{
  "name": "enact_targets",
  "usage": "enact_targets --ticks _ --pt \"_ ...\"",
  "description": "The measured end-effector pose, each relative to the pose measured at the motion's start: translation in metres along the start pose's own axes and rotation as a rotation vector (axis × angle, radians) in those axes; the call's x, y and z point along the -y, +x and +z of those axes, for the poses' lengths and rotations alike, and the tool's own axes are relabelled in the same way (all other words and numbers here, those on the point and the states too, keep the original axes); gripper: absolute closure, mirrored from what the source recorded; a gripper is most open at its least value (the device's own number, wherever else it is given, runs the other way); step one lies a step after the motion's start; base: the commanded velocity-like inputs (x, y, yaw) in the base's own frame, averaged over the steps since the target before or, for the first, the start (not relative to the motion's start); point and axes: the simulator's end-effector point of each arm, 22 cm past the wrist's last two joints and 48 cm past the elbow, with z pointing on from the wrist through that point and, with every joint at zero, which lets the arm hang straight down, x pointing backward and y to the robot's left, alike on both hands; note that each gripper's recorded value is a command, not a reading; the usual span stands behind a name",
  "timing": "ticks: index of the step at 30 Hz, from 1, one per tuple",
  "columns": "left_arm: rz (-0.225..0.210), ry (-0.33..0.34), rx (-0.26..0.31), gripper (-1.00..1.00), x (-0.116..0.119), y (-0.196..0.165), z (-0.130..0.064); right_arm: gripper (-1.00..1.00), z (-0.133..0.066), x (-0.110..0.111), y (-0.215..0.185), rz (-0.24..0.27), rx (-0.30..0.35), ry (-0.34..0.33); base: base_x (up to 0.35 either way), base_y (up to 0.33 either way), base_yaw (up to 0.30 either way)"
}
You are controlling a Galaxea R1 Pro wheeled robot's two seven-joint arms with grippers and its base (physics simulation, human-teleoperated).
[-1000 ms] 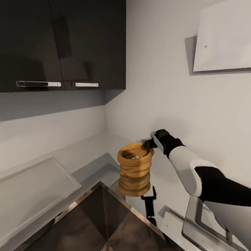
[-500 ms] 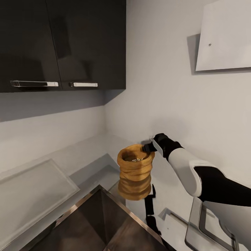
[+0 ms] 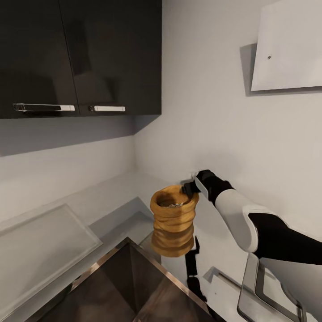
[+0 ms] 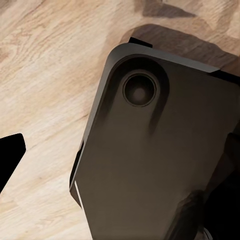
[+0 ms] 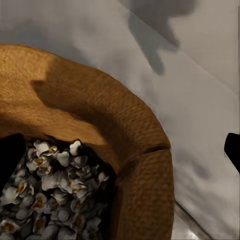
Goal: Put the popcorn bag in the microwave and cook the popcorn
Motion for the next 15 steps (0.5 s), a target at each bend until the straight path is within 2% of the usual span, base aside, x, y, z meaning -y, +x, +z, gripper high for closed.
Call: enact_targets --ticks 8,14,15 --pt "0.000 -0.001 -0.001 -1.00 0.000 0.000 0.000 -1.00 -0.006 0.000 -0.025 0.007 0.083 0.003 0.000 0.000 0.000" --pt "0.000 0.000 0.000 -1.00 0.000 0.000 0.000 -1.00 -0.006 0.005 -0.030 0.011 0.114 0.007 0.000 0.000 0.000" --pt "0.000 0.000 0.000 -1.00 0.000 0.000 0.000 -1.00 -0.008 0.006 -0.045 0.011 0.182 0.008 0.000 0.000 0.000"
